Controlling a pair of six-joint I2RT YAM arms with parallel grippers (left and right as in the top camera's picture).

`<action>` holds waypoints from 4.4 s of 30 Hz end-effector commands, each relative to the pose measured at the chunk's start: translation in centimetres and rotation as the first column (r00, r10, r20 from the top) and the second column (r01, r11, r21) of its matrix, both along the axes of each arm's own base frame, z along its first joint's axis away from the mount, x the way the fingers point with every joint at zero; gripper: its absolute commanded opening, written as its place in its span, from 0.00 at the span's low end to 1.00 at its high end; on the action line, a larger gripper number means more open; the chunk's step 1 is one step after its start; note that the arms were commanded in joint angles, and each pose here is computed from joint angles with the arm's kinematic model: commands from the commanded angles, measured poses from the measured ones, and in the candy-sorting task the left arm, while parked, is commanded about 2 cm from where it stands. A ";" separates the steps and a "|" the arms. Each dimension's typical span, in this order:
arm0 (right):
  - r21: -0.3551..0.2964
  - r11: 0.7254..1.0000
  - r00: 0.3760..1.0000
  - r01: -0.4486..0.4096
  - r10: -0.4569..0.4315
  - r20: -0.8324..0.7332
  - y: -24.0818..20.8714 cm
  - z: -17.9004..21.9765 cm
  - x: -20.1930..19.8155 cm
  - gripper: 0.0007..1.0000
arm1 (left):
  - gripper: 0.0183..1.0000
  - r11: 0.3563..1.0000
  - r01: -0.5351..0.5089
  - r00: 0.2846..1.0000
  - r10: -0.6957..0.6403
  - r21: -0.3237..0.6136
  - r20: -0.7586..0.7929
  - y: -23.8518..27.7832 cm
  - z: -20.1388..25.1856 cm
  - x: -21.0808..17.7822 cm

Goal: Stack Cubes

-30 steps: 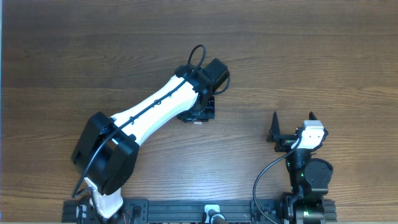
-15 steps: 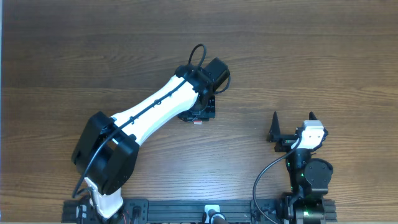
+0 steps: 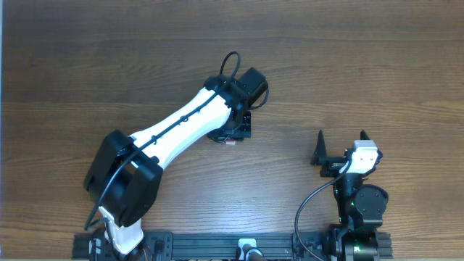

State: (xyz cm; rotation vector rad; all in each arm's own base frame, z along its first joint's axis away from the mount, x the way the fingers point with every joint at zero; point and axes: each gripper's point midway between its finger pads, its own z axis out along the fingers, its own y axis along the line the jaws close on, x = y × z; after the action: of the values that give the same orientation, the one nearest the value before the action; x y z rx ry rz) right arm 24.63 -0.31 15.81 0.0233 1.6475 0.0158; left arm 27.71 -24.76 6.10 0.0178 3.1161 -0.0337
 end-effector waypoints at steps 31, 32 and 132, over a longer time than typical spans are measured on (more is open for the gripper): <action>-0.001 1.000 1.000 -0.003 0.003 0.005 0.0 -0.1 0.0 0.99 | 0.59 1.000 0.017 1.000 -0.017 0.004 0.015 0.0 -0.7 1.1; -0.001 1.000 1.000 -0.003 0.003 0.005 0.0 -0.1 0.0 0.99 | 0.59 1.000 0.018 1.000 -0.018 -0.001 0.021 0.0 -0.7 1.3; -0.001 1.000 1.000 -0.003 0.003 0.005 0.0 -0.1 0.0 0.99 | 1.00 0.881 -0.142 0.147 0.469 -0.451 0.871 24.7 12.5 -5.2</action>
State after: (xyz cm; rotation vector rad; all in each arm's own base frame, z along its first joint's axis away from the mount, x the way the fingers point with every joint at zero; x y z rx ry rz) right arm 24.63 -0.31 15.84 0.0229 1.6460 0.0155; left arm 22.01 0.89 19.94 -0.5088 1.6634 -0.3001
